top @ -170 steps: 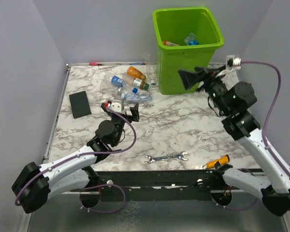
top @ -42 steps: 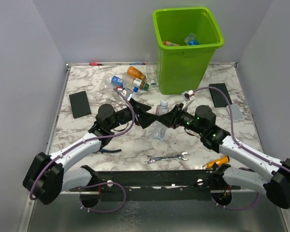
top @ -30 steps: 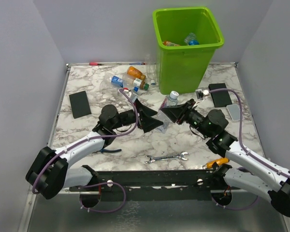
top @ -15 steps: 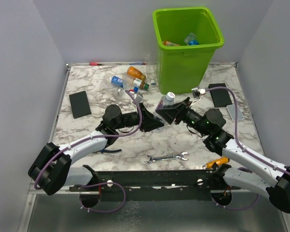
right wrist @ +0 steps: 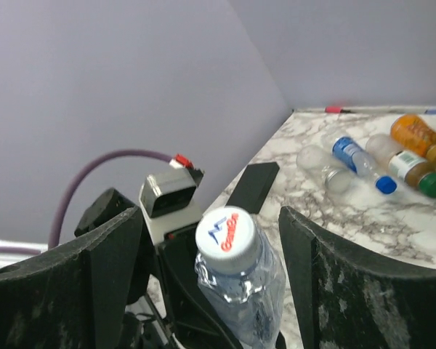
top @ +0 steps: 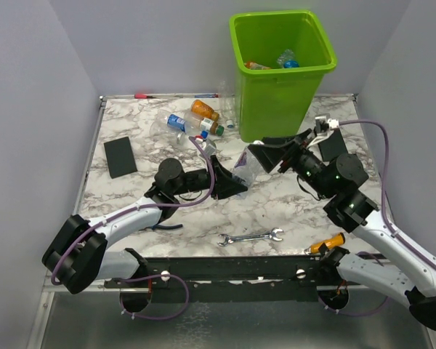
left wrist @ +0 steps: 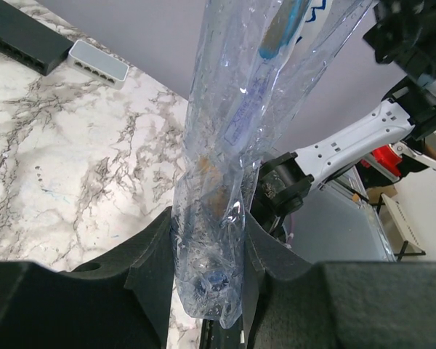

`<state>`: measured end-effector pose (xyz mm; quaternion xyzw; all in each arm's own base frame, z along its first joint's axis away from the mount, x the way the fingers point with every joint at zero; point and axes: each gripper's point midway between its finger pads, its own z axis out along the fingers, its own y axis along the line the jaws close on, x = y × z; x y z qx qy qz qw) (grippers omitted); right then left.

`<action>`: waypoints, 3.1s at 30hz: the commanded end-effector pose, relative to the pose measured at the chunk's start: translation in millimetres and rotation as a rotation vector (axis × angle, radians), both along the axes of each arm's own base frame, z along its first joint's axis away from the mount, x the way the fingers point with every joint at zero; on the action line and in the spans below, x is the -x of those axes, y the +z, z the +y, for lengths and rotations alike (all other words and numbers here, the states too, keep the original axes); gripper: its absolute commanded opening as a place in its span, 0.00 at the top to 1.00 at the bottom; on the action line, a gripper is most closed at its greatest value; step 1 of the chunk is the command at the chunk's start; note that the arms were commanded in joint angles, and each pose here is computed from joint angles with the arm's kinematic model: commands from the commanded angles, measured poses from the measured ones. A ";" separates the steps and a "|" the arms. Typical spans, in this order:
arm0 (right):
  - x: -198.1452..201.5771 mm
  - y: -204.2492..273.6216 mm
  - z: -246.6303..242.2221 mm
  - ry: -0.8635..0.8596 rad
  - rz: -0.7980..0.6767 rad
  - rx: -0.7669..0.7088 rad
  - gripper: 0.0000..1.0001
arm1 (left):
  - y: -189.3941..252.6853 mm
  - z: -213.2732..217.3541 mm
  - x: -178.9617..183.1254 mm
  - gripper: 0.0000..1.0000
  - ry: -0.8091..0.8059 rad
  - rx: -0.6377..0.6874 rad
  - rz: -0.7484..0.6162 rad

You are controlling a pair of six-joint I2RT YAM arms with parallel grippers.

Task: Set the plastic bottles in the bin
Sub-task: Pick up the plastic bottle at the center of the board, then place the plastic bottle in the trash bin.

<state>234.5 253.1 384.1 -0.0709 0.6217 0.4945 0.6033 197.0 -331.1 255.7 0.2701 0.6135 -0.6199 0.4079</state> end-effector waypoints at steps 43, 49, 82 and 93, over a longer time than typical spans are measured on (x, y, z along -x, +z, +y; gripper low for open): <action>-103.7 262.3 -167.1 -1.296 -0.616 0.107 1.00 | 12.2 134.3 -94.5 0.01 0.998 -0.088 -0.154; -211.6 233.4 -176.3 -1.361 -0.511 0.288 1.00 | 6.4 161.9 -103.5 0.01 1.148 -0.154 -0.135; -214.6 210.0 -128.0 -0.843 -0.301 0.118 0.30 | 0.0 150.3 -105.1 0.01 1.100 -0.172 -0.117; -159.4 169.8 -157.5 -0.897 -0.204 0.111 0.33 | -12.3 153.2 -110.4 0.01 1.126 -0.219 -0.101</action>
